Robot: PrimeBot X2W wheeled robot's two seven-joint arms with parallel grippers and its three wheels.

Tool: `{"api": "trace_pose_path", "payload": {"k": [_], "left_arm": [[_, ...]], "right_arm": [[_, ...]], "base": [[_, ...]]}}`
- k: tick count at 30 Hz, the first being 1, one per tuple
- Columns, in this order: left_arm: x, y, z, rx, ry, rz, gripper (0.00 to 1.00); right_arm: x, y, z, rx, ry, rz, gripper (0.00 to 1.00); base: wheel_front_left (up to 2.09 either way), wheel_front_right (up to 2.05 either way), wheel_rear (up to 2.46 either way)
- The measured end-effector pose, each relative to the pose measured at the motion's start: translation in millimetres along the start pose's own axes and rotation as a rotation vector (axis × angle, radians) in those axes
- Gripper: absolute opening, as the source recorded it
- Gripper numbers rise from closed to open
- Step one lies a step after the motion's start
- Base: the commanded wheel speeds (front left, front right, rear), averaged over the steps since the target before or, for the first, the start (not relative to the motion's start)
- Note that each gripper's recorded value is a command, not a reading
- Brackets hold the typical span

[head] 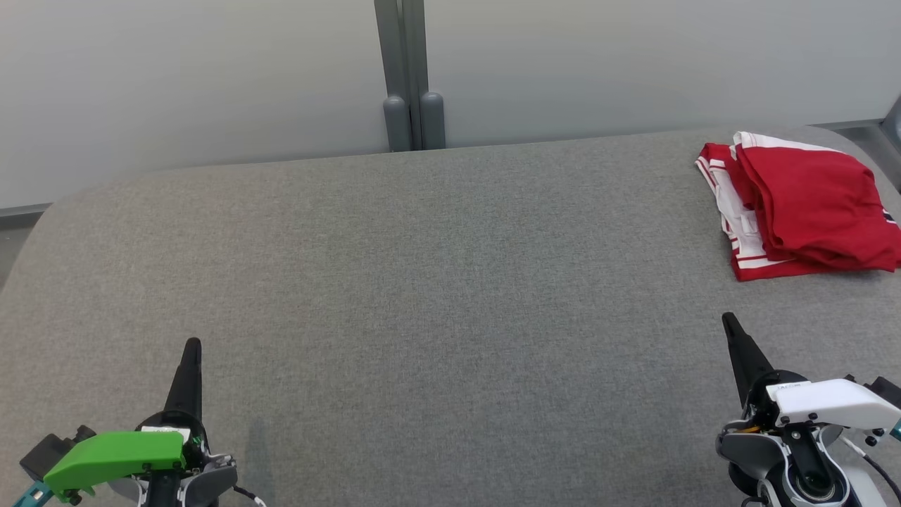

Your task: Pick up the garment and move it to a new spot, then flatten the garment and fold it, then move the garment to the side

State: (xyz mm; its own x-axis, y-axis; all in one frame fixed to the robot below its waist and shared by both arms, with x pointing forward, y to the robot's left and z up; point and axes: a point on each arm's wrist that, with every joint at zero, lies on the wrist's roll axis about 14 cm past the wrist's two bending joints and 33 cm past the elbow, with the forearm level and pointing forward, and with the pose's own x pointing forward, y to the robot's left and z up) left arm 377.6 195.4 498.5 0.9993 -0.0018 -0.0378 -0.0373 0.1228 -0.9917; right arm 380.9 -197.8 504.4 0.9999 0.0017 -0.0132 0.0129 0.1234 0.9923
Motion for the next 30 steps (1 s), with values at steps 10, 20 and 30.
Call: {"api": "trace_pose_path", "payload": {"k": [10, 20, 30], "left_arm": [[5.2, -2.5, 2.7, -0.070, -0.002, -0.013, 0.00], [9.5, -4.7, 4.7, -0.125, -0.003, -0.024, 0.00], [9.5, -4.7, 4.7, -0.128, -0.003, -0.024, 0.00]], "right_arm": [[3.7, -0.1, 1.3, 0.071, -0.001, 0.002, 0.00], [7.1, 0.7, 2.4, 0.126, -0.003, 0.006, 0.00], [7.3, 0.9, 2.4, 0.128, -0.002, 0.007, 0.00]], "base": [[0.00, 0.00, 0.00], [0.00, 0.00, 0.00], [0.00, 0.00, 0.00]]}}
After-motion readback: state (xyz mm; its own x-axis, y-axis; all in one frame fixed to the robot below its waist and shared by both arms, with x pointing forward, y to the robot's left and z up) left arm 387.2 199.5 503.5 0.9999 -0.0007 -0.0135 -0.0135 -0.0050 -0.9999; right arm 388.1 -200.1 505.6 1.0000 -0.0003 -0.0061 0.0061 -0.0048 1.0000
